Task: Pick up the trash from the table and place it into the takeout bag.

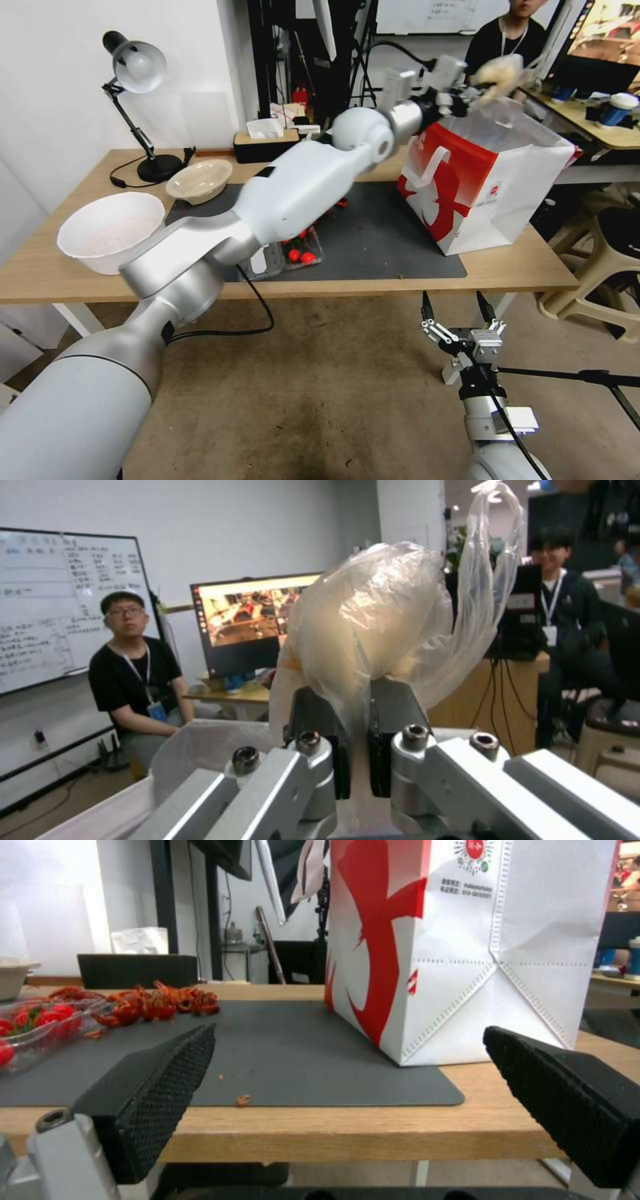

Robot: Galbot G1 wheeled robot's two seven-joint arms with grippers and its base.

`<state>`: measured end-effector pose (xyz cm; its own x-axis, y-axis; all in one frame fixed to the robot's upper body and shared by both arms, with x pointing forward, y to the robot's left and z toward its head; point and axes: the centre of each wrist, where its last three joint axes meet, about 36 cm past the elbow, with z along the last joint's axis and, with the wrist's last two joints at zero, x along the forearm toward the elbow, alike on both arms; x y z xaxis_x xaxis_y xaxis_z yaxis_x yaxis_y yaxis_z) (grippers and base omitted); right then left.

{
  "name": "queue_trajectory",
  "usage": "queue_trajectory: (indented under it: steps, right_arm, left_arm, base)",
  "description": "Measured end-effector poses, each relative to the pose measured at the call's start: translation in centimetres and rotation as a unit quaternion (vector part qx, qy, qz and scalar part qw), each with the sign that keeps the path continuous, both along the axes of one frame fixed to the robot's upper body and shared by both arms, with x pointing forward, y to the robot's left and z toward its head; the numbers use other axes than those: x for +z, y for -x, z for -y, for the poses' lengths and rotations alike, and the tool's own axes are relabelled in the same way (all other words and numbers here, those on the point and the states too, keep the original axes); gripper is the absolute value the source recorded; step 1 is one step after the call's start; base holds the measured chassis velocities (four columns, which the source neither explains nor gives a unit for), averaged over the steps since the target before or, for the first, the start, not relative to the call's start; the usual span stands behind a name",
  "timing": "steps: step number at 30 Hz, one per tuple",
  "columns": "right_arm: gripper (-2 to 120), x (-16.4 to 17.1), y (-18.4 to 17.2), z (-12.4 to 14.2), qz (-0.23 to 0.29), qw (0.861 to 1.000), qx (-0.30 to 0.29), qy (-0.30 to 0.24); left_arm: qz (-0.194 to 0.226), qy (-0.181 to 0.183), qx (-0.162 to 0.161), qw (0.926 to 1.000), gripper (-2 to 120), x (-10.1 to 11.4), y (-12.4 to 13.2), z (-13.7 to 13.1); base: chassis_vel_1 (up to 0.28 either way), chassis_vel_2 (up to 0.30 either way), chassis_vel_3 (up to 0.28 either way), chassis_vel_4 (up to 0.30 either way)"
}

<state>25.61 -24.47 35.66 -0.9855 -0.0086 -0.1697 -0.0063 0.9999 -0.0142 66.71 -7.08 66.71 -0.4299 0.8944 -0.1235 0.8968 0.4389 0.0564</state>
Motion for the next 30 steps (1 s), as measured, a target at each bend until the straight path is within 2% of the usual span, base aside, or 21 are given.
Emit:
queue_trajectory:
  steps: [5, 8, 9, 11, 13, 15, 16, 19, 20, 23, 24, 27, 28, 30]
  right_arm:
    - [100, 0.0, 0.0, 0.1, 0.002, 1.000, -0.001, -0.001]
    - [100, 0.0, 0.1, 0.2, 0.002, 1.000, -0.001, -0.002]
    - [100, 0.0, 0.1, 0.2, 0.002, 1.000, -0.001, -0.002]
    - [100, -0.1, 0.1, 0.2, 0.003, 1.000, -0.001, -0.002]
    - [100, -0.1, 0.1, 0.2, 0.003, 1.000, -0.001, -0.002]
    - [100, -0.1, 0.1, 0.2, 0.003, 1.000, -0.001, -0.002]
    - [100, -0.1, 0.1, 0.2, 0.003, 1.000, -0.001, -0.002]
    - [100, -0.2, 0.1, 0.1, 0.003, 1.000, -0.002, -0.004]
    - [100, -0.2, 0.1, 0.1, 0.003, 1.000, -0.002, -0.004]
    - [100, -0.2, 0.2, 0.0, 0.004, 1.000, 0.001, -0.005]
    - [100, -0.2, 0.2, 0.0, 0.004, 1.000, 0.001, -0.005]
    - [100, -0.2, 0.4, -0.1, 0.003, 1.000, 0.004, -0.006]
    - [100, -0.2, 0.4, -0.1, 0.003, 1.000, 0.004, -0.006]
    - [100, -0.2, 0.5, -0.1, 0.004, 1.000, 0.004, -0.006]
  left_arm:
    - [0.011, -0.025, 0.010, 0.9996, 7, -0.2, -0.5, 0.3]
    - [0.022, -0.051, 0.017, 0.9983, 21, -1.0, -0.4, 0.5]
    - [0.022, -0.051, 0.017, 0.9983, 21, -1.0, -0.4, 0.5]
    - [0.030, -0.066, 0.020, 0.9972, 32, -1.4, -0.4, 0.6]
    - [0.032, -0.070, 0.021, 0.9968, 35, -1.5, -0.4, 0.6]
    - [0.042, -0.081, 0.027, 0.9955, 47, -1.6, -0.5, 0.6]
    - [0.042, -0.081, 0.027, 0.9955, 47, -1.6, -0.5, 0.6]
    - [0.047, -0.084, 0.030, 0.9949, 61, -1.2, -0.6, 0.5]
    - [0.047, -0.084, 0.030, 0.9949, 61, -1.2, -0.6, 0.5]
    - [0.049, -0.081, 0.043, 0.9946, 75, -0.8, -0.6, 0.5]
    - [0.049, -0.081, 0.043, 0.9946, 75, -0.8, -0.6, 0.5]
    - [0.049, -0.078, 0.046, 0.9947, 91, -0.6, -0.4, 0.7]
    - [0.049, -0.078, 0.046, 0.9947, 91, -0.6, -0.4, 0.7]
    - [0.049, -0.075, 0.049, 0.9947, 98, -0.5, -0.4, 0.7]
  base:
    - [0.000, 0.000, 0.000, 0.000]
    - [0.000, 0.000, 0.000, 0.000]
    - [0.000, 0.000, 0.000, 0.000]
    - [0.000, 0.000, 0.000, 0.000]
    - [0.000, 0.000, 0.000, 0.000]
    - [0.000, 0.000, 0.000, 0.000]
    - [0.000, 0.000, 0.000, 0.000]
    - [0.000, 0.000, 0.000, 0.000]
    - [0.000, 0.000, 0.000, 0.000]
    - [0.000, 0.000, 0.000, 0.000]
    - [0.000, 0.000, 0.000, 0.000]
    - [0.000, 0.000, 0.000, 0.000]
    - [0.000, 0.000, 0.000, 0.000]
    - [0.000, 0.000, 0.000, 0.000]
